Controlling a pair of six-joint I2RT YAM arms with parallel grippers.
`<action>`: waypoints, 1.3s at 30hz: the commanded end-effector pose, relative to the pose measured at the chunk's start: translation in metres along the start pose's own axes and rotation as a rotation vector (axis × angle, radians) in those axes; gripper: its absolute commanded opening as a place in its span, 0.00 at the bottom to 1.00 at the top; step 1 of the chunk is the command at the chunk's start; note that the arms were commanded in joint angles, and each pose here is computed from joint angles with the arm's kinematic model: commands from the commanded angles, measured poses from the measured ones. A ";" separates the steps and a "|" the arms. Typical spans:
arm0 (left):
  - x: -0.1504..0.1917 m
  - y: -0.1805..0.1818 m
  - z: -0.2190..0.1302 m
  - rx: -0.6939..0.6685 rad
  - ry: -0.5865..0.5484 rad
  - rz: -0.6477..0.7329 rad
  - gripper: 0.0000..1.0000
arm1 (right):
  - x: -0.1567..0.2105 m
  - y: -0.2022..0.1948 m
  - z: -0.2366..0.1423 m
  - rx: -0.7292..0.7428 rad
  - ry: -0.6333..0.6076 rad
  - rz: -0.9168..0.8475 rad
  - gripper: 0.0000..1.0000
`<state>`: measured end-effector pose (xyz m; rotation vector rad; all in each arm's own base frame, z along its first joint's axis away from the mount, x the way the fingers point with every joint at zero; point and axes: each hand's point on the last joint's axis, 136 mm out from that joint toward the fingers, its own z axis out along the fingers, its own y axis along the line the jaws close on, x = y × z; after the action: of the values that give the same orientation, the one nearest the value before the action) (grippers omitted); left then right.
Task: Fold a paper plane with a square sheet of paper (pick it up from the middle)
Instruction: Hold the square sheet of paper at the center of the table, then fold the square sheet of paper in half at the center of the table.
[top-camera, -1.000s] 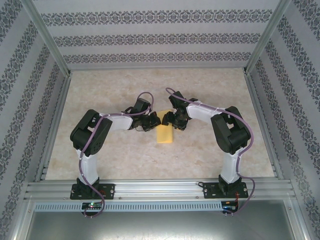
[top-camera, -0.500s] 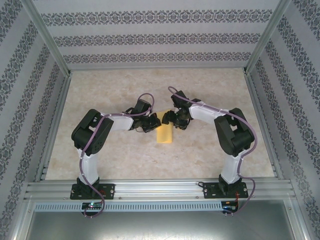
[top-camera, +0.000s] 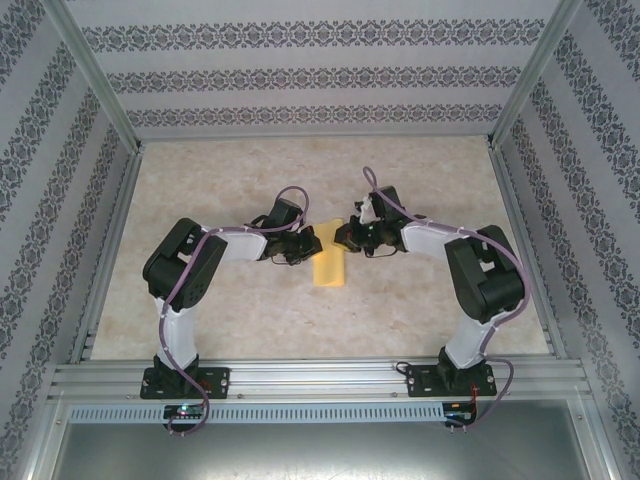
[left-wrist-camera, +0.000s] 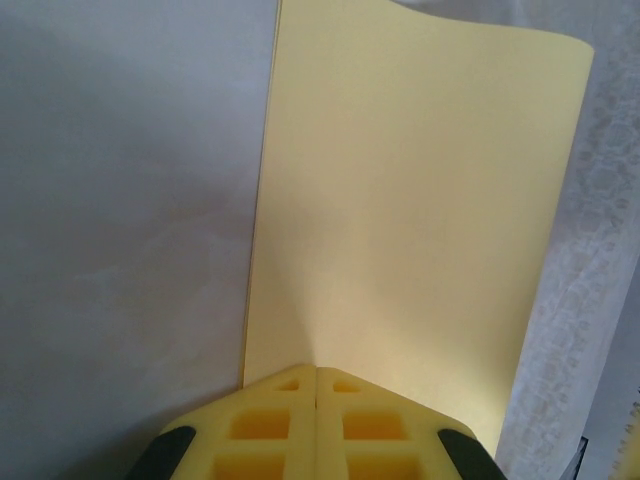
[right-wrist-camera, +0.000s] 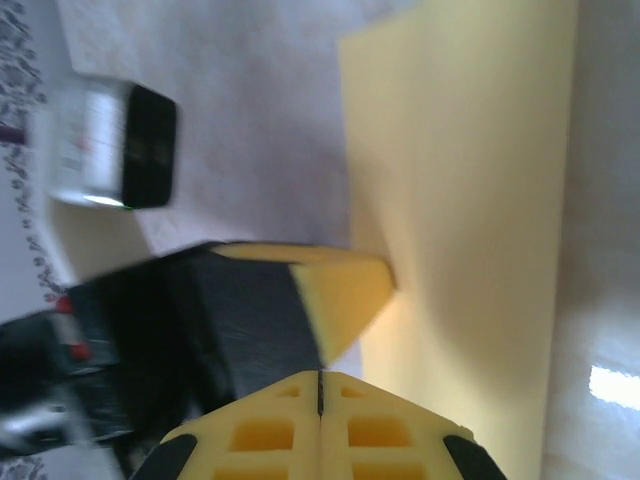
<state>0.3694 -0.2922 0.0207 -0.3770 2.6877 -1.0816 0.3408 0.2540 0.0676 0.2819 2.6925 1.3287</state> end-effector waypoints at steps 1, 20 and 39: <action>0.016 0.027 0.003 -0.092 0.032 -0.010 0.00 | 0.001 0.008 0.003 -0.052 0.025 -0.025 0.00; 0.018 0.030 0.003 -0.103 0.038 -0.015 0.00 | 0.032 -0.078 0.018 0.061 0.098 0.011 0.00; 0.018 0.030 0.003 -0.100 0.038 -0.015 0.00 | 0.044 -0.039 0.001 -0.050 0.100 -0.036 0.00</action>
<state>0.3689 -0.2919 0.0202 -0.3735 2.6889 -1.0799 0.3091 0.2420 0.0499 0.1485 2.6764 1.4328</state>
